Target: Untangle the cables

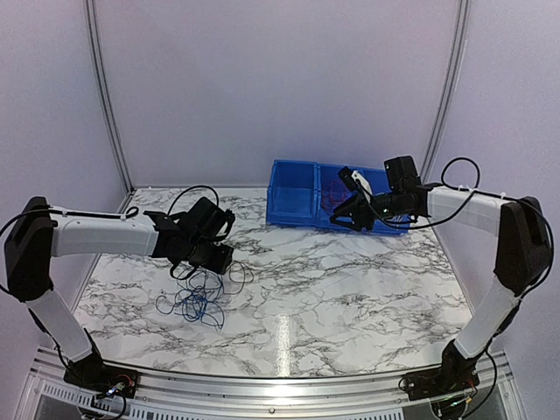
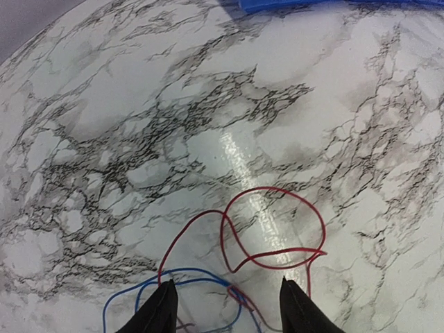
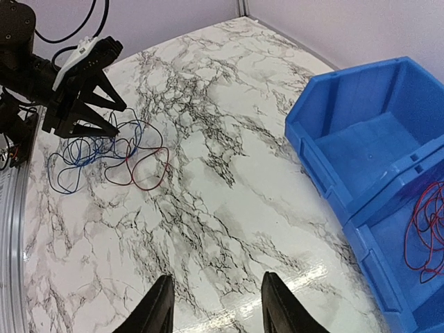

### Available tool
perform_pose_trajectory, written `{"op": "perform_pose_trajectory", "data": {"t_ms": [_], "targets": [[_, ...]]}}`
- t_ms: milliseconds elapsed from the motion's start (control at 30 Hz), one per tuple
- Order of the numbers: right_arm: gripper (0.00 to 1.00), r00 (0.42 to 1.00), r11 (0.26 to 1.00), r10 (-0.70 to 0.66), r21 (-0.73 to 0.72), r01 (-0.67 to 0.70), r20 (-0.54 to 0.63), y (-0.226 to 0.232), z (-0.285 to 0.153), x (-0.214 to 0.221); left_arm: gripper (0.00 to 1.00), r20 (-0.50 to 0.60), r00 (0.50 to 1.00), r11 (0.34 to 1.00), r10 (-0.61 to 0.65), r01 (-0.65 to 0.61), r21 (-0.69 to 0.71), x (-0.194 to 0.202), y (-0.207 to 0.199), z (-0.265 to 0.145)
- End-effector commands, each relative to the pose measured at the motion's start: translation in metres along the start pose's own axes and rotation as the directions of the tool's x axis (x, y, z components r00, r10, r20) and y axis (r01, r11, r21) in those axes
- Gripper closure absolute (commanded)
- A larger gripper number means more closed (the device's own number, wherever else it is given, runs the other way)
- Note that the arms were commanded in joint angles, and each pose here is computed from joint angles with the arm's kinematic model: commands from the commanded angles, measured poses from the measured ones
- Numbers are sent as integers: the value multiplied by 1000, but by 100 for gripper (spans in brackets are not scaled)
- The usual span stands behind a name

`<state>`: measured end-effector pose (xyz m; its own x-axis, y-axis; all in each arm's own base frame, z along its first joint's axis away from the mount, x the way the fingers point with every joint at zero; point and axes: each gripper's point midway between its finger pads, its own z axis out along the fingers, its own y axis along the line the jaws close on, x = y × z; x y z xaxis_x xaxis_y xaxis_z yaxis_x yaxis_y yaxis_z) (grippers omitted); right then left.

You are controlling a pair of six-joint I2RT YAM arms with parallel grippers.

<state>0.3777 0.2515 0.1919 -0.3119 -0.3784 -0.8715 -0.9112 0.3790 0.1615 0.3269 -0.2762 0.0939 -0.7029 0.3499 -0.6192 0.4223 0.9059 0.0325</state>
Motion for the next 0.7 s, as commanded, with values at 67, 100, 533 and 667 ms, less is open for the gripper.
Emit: {"op": "perform_pose_trajectory", "data": {"t_ms": [67, 100, 533, 667], "targets": [[57, 998, 998, -48, -32, 50, 49, 9, -6, -13, 47, -71, 998, 985, -1, -11, -173, 26, 40, -30], [57, 998, 998, -46, -37, 47, 47, 9, -6, -13, 47, -80, 997, 983, -8, -7, -184, 30, 43, -30], [56, 998, 998, -48, -42, 49, 34, 9, -4, -9, 53, -266, 949, 974, -171, 122, -192, 54, 56, 28], [56, 998, 998, -47, -42, 48, 31, 8, -3, -7, 64, -261, 954, 978, -150, 104, -183, 48, 55, 37]]}}
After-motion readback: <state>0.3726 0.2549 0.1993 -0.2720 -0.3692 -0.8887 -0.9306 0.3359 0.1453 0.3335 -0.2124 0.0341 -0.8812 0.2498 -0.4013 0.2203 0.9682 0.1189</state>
